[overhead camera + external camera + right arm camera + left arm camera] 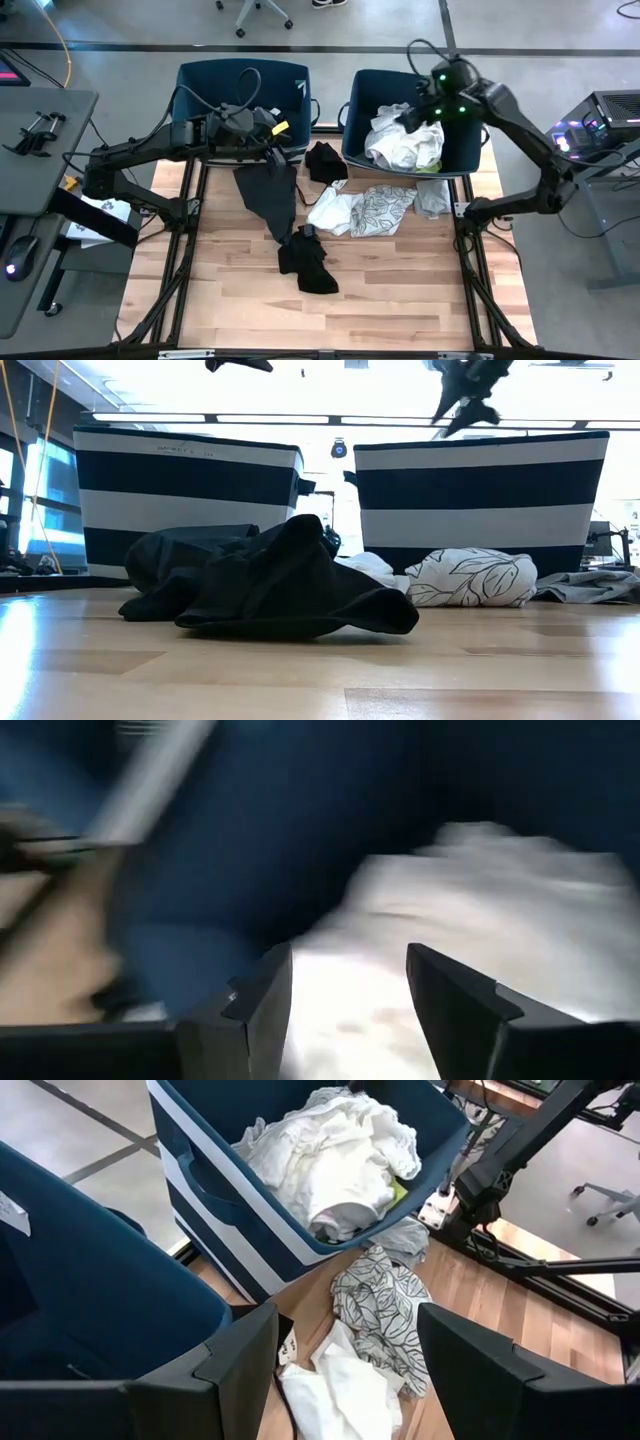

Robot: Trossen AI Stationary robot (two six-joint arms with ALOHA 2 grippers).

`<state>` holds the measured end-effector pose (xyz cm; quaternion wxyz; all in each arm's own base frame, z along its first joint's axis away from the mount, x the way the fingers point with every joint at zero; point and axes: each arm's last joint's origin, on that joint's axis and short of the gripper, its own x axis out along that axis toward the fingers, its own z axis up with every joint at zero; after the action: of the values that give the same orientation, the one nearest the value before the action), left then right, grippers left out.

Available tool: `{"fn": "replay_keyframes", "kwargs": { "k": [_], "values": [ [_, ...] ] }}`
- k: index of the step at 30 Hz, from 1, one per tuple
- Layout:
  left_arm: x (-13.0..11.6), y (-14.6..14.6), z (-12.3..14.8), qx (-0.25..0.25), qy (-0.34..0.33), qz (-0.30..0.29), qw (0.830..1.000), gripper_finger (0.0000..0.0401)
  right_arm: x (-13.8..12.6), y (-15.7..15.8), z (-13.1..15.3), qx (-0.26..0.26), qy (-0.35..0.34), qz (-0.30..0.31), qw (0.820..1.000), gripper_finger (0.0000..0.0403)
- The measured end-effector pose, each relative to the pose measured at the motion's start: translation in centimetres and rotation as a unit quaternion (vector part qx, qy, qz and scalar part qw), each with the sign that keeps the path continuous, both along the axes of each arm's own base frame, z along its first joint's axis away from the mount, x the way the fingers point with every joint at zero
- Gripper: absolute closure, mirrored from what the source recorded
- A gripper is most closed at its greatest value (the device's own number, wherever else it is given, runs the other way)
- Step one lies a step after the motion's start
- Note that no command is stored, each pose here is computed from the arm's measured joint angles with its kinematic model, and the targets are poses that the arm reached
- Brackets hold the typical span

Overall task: Sort clothes
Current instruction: Put the white dress into the right laundry bin

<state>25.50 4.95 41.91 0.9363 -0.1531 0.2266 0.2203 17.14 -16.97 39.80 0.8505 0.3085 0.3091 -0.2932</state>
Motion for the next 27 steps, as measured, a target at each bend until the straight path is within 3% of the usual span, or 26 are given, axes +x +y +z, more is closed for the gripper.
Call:
{"fn": "replay_keyframes", "kwargs": {
  "k": [3, 8, 11, 14, 17, 20, 23, 27],
  "values": [
    [0.0, -0.1, 0.0, 0.000, 0.000, -0.002, 1.000, 0.0174, 1.5, -0.4, -2.5, 0.054, -0.026, 0.032, 0.998, 0.0218],
    [0.1, -0.4, 0.0, 0.001, 0.000, -0.005, 1.000, 0.0174, 3.2, -0.9, -9.7, 0.130, 0.048, 0.035, 0.990, 0.0218],
    [0.1, -0.6, 0.0, 0.003, 0.000, -0.004, 1.000, 0.0174, 3.4, -1.2, -13.5, 0.141, 0.126, 0.003, 0.982, 0.0218],
    [0.1, -0.6, 0.0, 0.003, 0.000, -0.005, 1.000, 0.0174, 3.0, -1.7, -15.2, 0.114, 0.215, -0.050, 0.969, 0.0218],
    [0.1, -0.6, 0.0, 0.003, 0.000, -0.004, 1.000, 0.0174, 2.6, -2.1, -14.3, 0.053, 0.276, -0.098, 0.955, 0.0220],
    [0.1, -0.6, 0.0, 0.002, 0.000, -0.004, 1.000, 0.0174, 2.7, -2.2, -11.3, -0.038, 0.287, -0.135, 0.948, 0.0232],
    [0.1, -0.6, 0.0, 0.002, 0.000, -0.004, 1.000, 0.0174, 2.8, -2.0, -7.6, -0.110, 0.272, -0.149, 0.944, 0.0245],
    [0.1, -0.7, 0.0, 0.002, 0.000, -0.006, 1.000, 0.0174, 2.9, -0.9, -3.7, -0.140, 0.217, -0.122, 0.958, 0.0251]
  ]
}}
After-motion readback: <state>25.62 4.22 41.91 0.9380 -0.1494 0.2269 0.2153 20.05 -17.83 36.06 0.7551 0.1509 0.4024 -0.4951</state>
